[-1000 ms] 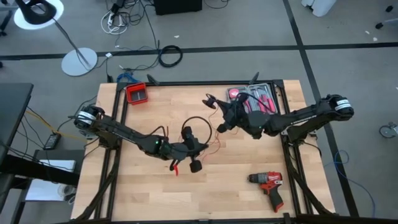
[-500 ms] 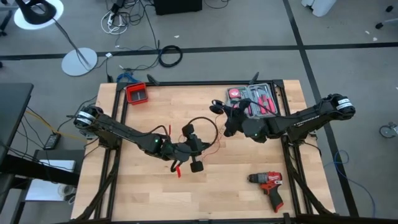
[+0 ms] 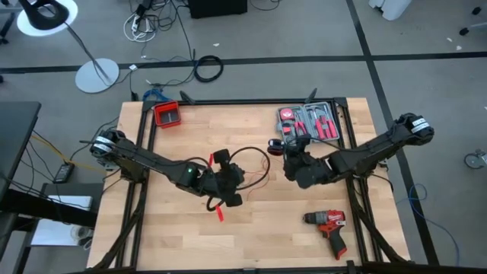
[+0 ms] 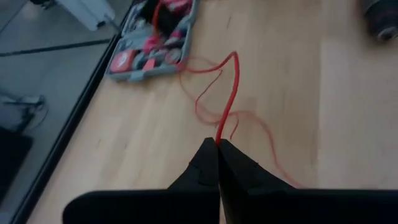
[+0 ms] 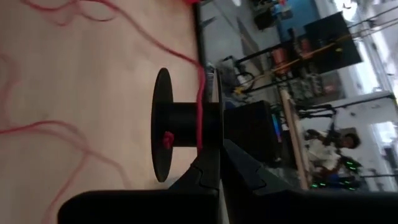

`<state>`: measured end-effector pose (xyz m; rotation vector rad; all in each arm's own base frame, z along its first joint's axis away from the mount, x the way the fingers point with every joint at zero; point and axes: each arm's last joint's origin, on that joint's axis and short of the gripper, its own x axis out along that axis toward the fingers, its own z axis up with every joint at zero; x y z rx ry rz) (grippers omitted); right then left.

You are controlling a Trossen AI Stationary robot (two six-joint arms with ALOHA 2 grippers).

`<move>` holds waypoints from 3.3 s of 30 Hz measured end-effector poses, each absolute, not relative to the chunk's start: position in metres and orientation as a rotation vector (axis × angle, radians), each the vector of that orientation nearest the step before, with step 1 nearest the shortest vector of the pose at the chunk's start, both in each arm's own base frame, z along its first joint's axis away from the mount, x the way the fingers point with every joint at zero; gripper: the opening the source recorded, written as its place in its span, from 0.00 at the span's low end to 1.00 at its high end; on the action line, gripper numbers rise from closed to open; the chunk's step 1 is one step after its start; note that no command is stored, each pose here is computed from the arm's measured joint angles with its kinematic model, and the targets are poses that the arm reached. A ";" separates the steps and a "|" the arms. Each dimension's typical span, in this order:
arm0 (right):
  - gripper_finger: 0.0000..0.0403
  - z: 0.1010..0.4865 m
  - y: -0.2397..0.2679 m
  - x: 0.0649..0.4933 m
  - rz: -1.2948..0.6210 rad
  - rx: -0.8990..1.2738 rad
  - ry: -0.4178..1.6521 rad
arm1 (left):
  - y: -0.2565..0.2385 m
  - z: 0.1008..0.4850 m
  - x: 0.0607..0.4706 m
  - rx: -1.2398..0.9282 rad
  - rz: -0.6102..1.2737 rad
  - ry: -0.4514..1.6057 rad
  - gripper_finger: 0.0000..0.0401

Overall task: Coil cords
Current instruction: Coil the red wire onto the black spool

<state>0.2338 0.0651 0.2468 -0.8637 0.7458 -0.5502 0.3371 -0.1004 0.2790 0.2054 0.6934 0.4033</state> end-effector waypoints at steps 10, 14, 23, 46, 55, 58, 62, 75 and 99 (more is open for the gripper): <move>0.00 0.247 0.079 0.206 -0.451 -0.758 0.767 | -0.095 0.269 0.324 0.223 0.462 0.828 0.00; 0.00 0.254 0.082 0.195 -0.386 -0.682 0.744 | -0.093 0.267 0.320 0.241 0.486 0.869 0.00; 0.00 0.279 0.090 0.178 -0.297 -0.516 0.576 | -0.093 0.266 0.320 0.244 0.508 0.849 0.00; 0.00 0.328 0.091 0.177 -0.401 -0.275 0.190 | -0.085 0.213 0.331 0.076 0.433 0.591 0.00; 0.00 0.330 0.072 0.210 -0.525 -0.179 0.110 | -0.077 0.198 0.345 0.001 0.424 0.488 0.00; 0.00 0.326 0.061 0.225 -0.532 -0.141 0.096 | -0.074 0.192 0.351 -0.025 0.437 0.463 0.00; 0.00 0.321 0.048 0.242 -0.499 -0.049 0.066 | -0.068 0.186 0.355 -0.026 0.456 0.468 0.00; 0.00 0.320 0.019 0.252 -0.556 0.190 -0.015 | -0.069 0.186 0.357 -0.070 0.457 0.443 0.00; 0.00 0.256 -0.017 0.294 -0.727 0.026 0.266 | -0.070 0.195 0.365 -0.206 0.240 0.390 0.00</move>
